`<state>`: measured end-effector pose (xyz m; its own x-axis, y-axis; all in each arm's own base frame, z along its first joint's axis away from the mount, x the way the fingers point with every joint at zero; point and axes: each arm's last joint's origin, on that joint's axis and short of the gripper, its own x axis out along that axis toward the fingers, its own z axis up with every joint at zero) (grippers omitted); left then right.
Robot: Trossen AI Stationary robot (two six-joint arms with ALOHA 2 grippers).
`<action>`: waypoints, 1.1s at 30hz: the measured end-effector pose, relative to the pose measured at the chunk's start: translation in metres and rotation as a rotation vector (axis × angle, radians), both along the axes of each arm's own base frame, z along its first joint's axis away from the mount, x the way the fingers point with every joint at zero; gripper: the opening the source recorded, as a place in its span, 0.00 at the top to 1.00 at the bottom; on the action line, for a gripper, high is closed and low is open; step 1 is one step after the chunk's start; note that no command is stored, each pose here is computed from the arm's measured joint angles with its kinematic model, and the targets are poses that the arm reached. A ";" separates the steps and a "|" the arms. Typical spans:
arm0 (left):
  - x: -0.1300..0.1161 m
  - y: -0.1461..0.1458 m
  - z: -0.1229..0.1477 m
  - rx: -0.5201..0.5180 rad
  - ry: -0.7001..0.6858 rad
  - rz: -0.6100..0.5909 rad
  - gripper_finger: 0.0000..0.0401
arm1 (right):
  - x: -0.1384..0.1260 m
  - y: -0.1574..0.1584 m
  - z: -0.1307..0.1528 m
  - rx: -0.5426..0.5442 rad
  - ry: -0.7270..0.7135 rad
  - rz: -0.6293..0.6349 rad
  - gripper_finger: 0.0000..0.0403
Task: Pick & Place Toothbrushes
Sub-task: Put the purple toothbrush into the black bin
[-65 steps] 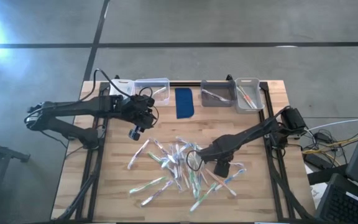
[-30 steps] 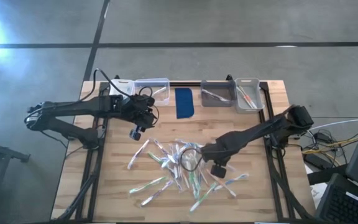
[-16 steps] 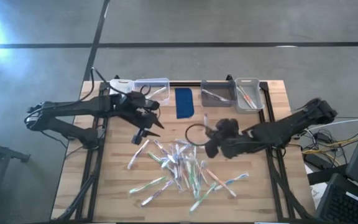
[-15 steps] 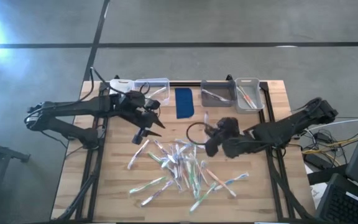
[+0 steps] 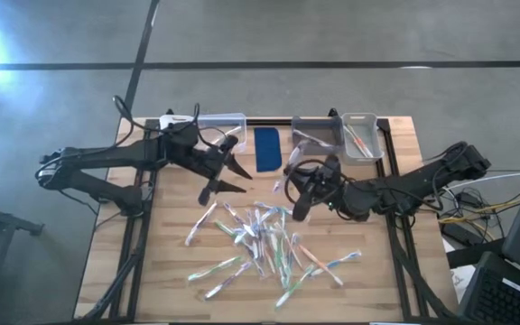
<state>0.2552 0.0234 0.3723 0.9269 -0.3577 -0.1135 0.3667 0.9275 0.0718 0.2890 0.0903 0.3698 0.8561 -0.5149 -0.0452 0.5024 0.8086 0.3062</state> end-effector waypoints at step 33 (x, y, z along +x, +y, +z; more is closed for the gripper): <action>0.044 0.005 -0.003 -0.242 0.001 -0.086 0.37 | 0.024 0.002 0.019 -0.082 0.047 0.160 0.98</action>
